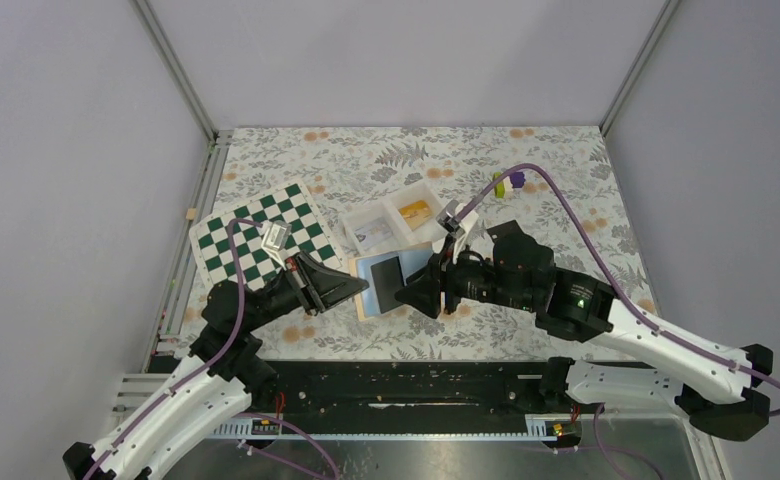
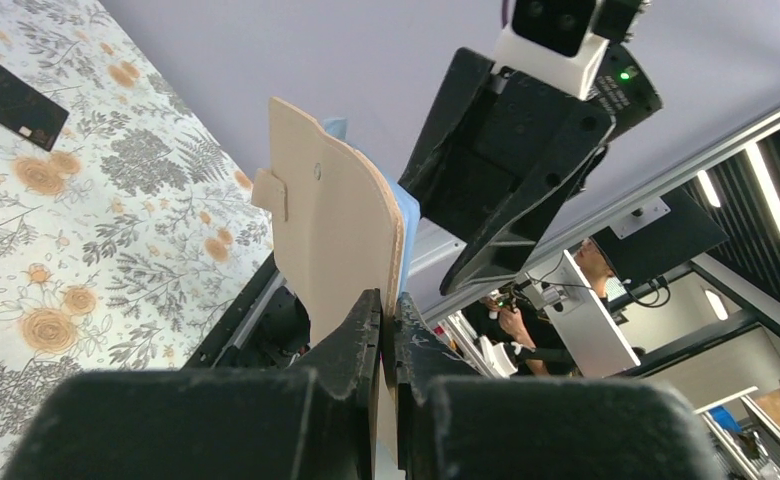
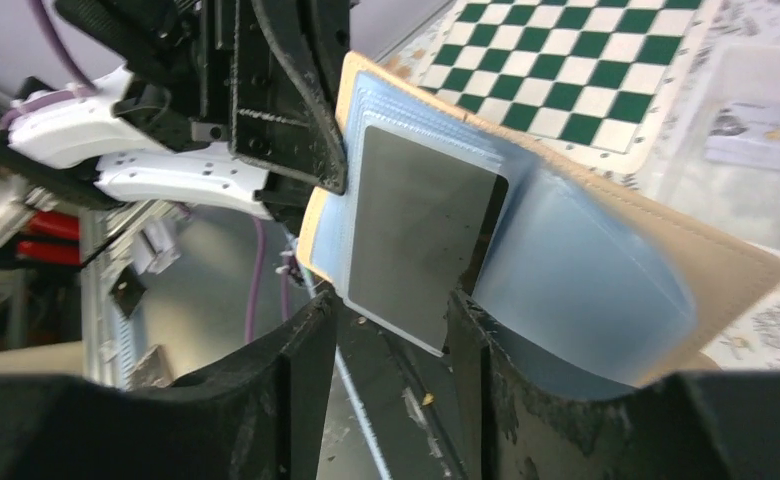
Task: Take the credit cards out of the card holder
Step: Remove the credit card from the card holder.
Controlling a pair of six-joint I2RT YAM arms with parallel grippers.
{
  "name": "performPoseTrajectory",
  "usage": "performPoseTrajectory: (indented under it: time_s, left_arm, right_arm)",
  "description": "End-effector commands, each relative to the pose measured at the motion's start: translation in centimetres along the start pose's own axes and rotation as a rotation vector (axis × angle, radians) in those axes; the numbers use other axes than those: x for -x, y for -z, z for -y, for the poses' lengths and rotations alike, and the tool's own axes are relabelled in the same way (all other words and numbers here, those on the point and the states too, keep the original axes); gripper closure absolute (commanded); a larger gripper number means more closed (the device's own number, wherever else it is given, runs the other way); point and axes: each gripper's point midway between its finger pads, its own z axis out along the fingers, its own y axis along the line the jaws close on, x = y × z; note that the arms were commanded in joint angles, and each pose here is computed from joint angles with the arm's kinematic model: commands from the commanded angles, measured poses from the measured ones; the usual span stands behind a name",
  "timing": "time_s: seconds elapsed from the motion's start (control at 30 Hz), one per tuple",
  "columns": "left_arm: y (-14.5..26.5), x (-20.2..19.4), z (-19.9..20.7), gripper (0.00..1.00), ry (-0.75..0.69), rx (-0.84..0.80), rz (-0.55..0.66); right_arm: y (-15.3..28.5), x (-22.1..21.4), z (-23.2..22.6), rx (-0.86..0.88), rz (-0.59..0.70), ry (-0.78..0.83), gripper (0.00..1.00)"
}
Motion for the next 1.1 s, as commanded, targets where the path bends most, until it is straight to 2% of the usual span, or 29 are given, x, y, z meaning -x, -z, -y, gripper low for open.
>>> performPoseTrajectory:
  time_s: [0.0,0.2,0.7,0.8,0.97,1.07]
  left_arm:
    - [0.1,1.0,3.8,1.00,-0.049,-0.139,0.014]
    - [-0.1,1.1,4.4,1.00,-0.056,-0.162,0.005]
    - [-0.1,1.0,4.5,1.00,-0.052,-0.175,0.002]
    - [-0.1,0.9,4.5,1.00,-0.054,-0.178,-0.001]
    - [0.0,0.9,4.5,1.00,-0.056,-0.182,0.002]
    - [0.0,0.9,4.7,1.00,-0.055,-0.189,0.002]
  right_arm:
    - [0.7,1.2,-3.4,0.216,0.018,-0.042,0.49]
    - [0.3,1.1,-2.1,0.204,0.031,-0.089,0.49]
    - [0.3,1.0,0.7,0.109,0.059,-0.094,0.45]
    - [0.3,0.8,0.3,0.136,0.047,-0.093,0.46]
    - [0.5,1.0,-1.8,0.292,0.065,-0.118,0.49]
    - [0.3,0.9,-1.7,0.312,0.057,-0.143,0.49]
